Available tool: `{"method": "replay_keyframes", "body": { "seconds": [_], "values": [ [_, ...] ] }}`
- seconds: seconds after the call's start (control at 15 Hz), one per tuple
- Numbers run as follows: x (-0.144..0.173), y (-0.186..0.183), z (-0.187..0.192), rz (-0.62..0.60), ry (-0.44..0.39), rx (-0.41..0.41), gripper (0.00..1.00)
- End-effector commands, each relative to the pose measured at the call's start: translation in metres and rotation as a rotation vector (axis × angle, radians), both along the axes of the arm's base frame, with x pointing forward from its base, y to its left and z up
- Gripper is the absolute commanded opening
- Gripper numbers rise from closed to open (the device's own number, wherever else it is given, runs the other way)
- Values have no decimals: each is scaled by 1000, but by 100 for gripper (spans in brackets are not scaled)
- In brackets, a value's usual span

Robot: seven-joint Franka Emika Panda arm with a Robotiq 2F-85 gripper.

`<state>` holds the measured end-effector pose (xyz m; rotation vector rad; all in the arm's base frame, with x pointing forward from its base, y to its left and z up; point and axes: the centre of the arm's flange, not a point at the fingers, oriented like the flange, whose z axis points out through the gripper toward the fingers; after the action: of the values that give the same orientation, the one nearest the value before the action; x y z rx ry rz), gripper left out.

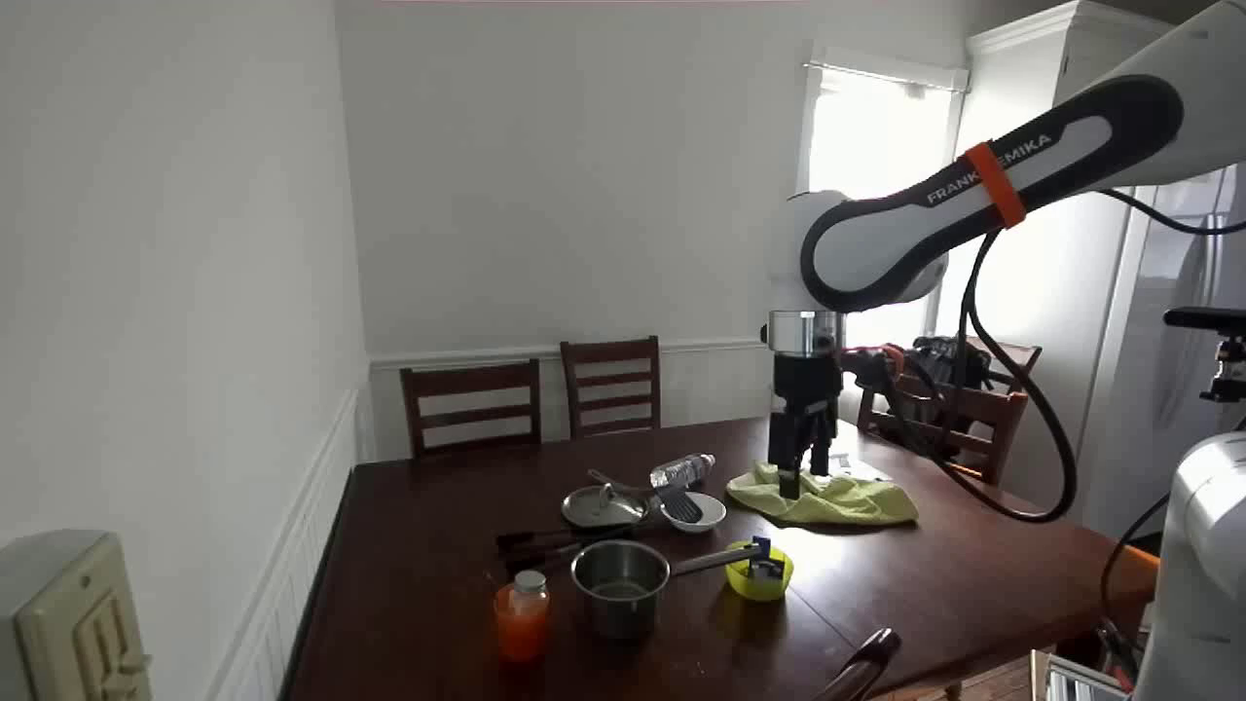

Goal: Put the towel inside the silver pot

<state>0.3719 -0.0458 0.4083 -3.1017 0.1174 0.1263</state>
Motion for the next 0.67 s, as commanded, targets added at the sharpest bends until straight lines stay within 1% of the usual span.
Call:
{"method": "replay_keyframes", "body": {
  "seconds": [0.0,0.33,0.4,0.47,0.53,0.6],
  "values": [
    [0,0,0,0,0,0,100],
    [0,0,0,0,0,0,100],
    [5,-9,-2,-21,-15,13,100],
    [10,-20,-5,-56,-36,3,100],
    [18,-38,-11,-100,-73,5,100],
    [26,-58,-17,-133,-114,-11,100]
  ]
}}
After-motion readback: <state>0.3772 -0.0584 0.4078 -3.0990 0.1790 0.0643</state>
